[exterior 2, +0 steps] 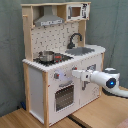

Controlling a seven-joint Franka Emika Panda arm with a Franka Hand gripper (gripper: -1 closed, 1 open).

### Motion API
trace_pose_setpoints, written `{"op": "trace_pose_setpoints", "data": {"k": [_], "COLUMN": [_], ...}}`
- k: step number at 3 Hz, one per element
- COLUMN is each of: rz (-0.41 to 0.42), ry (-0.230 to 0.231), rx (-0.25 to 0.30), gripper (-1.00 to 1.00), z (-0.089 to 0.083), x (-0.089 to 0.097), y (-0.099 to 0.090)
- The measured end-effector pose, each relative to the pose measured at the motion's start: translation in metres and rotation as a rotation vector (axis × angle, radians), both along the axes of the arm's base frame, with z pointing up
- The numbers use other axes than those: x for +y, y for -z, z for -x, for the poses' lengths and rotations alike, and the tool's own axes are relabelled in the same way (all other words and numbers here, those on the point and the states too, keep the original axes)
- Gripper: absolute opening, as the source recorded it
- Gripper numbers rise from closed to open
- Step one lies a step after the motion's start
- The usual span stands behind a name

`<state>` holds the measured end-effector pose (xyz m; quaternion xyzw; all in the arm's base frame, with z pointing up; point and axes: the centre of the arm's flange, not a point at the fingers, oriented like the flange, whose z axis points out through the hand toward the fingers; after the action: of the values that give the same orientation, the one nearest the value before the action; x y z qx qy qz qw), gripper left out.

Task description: Play with the kitchen

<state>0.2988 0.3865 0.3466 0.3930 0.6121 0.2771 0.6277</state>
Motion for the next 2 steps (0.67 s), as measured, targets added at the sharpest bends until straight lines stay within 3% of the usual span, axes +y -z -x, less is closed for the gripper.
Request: {"op": "trace_pose_setpoints", "data": {"k": [2], "rz": [-0.017], "ry": [0.012], "rx": [-0.008], "gripper": [1.0], "z": [0.045], "x": [0.019], "y": [-0.013]}}
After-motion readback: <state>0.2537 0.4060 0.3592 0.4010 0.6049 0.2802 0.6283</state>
